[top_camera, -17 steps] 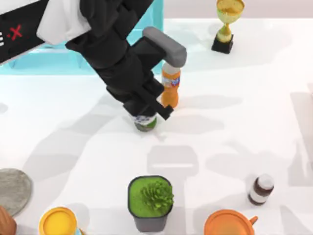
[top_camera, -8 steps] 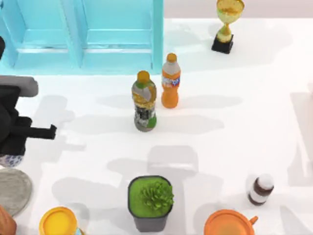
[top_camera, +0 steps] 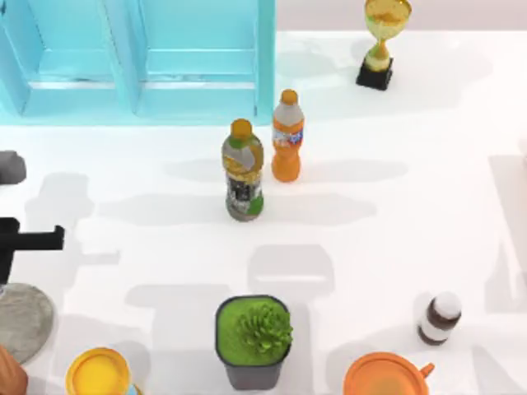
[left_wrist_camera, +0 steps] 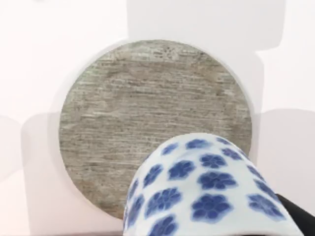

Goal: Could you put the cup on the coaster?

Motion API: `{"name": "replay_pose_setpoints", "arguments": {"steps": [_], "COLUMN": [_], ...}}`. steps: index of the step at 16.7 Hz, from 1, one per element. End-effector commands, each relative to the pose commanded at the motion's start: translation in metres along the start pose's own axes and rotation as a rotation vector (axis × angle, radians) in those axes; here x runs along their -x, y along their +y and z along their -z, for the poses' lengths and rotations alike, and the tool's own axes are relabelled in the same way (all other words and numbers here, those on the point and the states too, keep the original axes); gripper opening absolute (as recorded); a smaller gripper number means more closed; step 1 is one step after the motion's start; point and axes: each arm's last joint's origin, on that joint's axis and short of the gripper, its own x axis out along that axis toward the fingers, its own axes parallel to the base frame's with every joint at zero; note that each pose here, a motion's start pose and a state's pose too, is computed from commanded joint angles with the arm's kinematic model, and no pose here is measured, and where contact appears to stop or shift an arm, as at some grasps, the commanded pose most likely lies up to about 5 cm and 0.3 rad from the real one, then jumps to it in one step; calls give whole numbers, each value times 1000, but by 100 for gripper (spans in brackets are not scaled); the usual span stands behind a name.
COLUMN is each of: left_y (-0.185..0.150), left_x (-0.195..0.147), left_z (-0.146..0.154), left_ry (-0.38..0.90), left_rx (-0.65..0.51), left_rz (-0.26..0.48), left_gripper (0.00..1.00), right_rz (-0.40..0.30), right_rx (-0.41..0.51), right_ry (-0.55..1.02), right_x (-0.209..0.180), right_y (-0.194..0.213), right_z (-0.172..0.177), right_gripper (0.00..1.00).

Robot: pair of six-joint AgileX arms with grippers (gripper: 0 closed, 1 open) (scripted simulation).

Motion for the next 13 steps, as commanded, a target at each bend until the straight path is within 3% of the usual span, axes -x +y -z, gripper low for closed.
{"name": "replay_pose_setpoints", "arguments": {"steps": [6, 9, 13], "left_y": [12, 10, 6], "left_x": [-8, -15, -47], "left_z": [2, -3, 1], "left_ry": [-54, -122, -52], "left_rx": [92, 56, 8], "left_rz": [-13, -12, 8], "left_gripper": [0, 0, 0], "right_rz": [0, 0, 0], "right_rx": [0, 0, 0], "right_ry": [0, 0, 0], "right_x": [0, 0, 0], "right_y": [0, 0, 0], "right_z": [0, 0, 0], "right_gripper": [100, 100, 100]}}
